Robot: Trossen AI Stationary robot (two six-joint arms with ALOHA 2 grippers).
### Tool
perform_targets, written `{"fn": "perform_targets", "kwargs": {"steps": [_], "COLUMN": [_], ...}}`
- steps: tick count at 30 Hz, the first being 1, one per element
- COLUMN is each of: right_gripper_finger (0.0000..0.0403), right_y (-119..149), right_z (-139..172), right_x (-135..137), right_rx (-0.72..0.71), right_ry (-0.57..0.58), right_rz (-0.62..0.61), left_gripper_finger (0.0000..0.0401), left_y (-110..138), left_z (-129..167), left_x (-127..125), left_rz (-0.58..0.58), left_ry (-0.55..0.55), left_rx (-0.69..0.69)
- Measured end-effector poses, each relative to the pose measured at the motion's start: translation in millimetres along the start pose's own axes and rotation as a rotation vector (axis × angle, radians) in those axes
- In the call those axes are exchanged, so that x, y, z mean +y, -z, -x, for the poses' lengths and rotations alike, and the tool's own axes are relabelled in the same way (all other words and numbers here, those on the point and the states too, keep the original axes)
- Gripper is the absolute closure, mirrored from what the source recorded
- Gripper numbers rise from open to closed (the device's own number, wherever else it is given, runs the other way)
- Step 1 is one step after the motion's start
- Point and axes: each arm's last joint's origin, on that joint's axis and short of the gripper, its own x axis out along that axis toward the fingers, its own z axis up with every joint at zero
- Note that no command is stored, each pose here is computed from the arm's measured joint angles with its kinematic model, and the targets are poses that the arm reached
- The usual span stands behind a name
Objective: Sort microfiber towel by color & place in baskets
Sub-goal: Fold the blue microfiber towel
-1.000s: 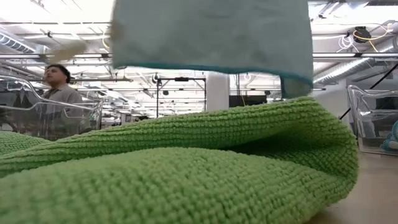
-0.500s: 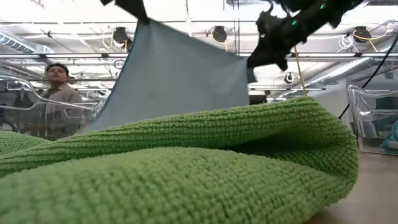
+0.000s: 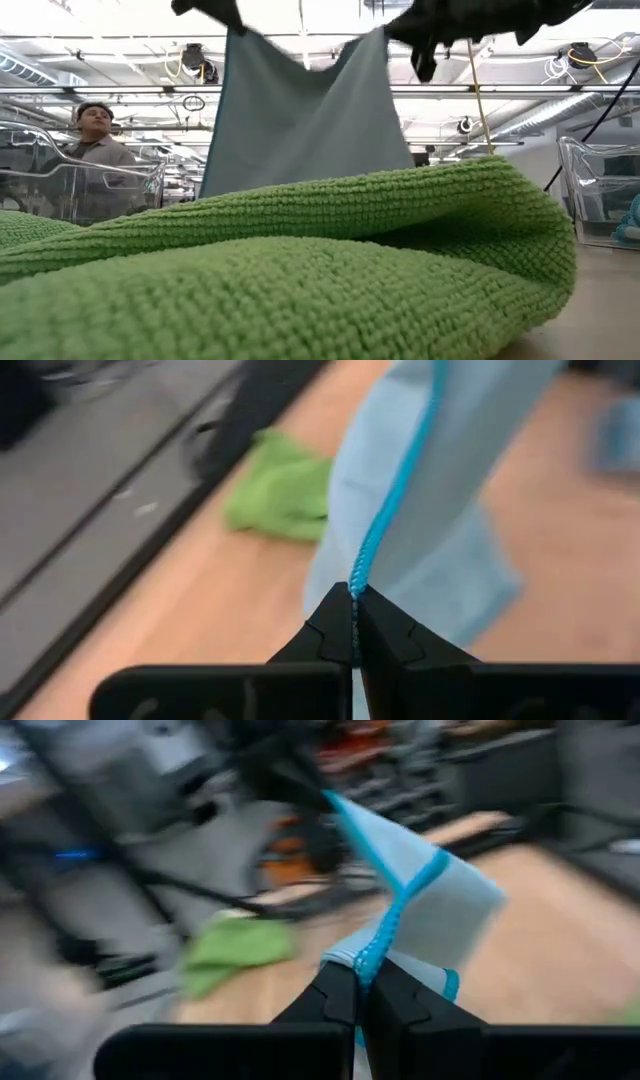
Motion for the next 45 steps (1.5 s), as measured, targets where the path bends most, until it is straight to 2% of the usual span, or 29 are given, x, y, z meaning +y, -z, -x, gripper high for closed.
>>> {"fn": "perform_targets", "kwargs": {"steps": [4, 8, 12, 15, 17, 20, 26, 30, 32, 35, 39, 42, 45], "right_gripper_finger": [0.0403, 0.0403, 0.0403, 0.0403, 0.0403, 0.0403, 0.0403, 0.0403, 0.0403, 0.0403, 0.0403, 0.0403, 0.0403], "right_y": [-7.9, -14.8, -24.2, -29.7, -27.2, -14.4, 23.1, 32.5, 31.1, 26.5, 22.1, 24.8, 31.6], "right_z": [16.2, 36.2, 58.1, 66.7, 65.8, 54.5, 26.8, 15.1, 9.1, 1.9, -3.7, -3.8, -2.8], "right_x": [17.1, 39.5, 66.8, 81.1, 82.6, 70.0, 15.5, -17.4, -31.2, -47.7, -64.4, -73.4, -78.2], "right_rx": [0.042, 0.130, 0.189, 0.198, 0.207, 0.238, 0.354, 0.375, 0.332, 0.266, 0.231, 0.316, 0.442], "right_ry": [-0.261, -0.512, -0.698, -0.759, -0.758, -0.616, 0.006, 0.345, 0.481, 0.609, 0.768, 0.842, 0.832], "right_rz": [-0.092, -0.254, -0.400, -0.417, -0.396, -0.345, -0.205, -0.053, 0.009, 0.097, 0.256, 0.406, 0.510], "left_gripper_finger": [0.0396, 0.0396, 0.0397, 0.0397, 0.0398, 0.0397, 0.0397, 0.0396, 0.0398, 0.0395, 0.0396, 0.0396, 0.0393], "left_y": [-13.6, -20.6, -24.4, -26.2, -25.4, -22.7, -11.6, 3.9, 13.4, 23.7, 27.6, 24.6, 20.7], "left_z": [31.1, 67.2, 109.0, 130.2, 130.9, 116.8, 46.9, 0.6, -22.0, -48.0, -66.4, -73.3, -75.2], "left_x": [-18.4, -33.9, -43.3, -43.9, -40.3, -28.3, -5.9, 10.7, 19.7, 33.5, 48.8, 55.4, 58.7], "left_rz": [-0.064, -0.096, -0.108, -0.117, -0.130, -0.123, -0.045, -0.022, -0.014, 0.012, 0.026, 0.033, 0.016], "left_ry": [0.225, 0.417, 0.582, 0.643, 0.577, 0.433, 0.200, 0.076, 0.020, -0.037, -0.088, -0.094, -0.093], "left_rx": [-0.071, -0.127, -0.180, -0.213, -0.219, -0.155, 0.066, 0.170, 0.211, 0.238, 0.229, 0.189, 0.160]}}
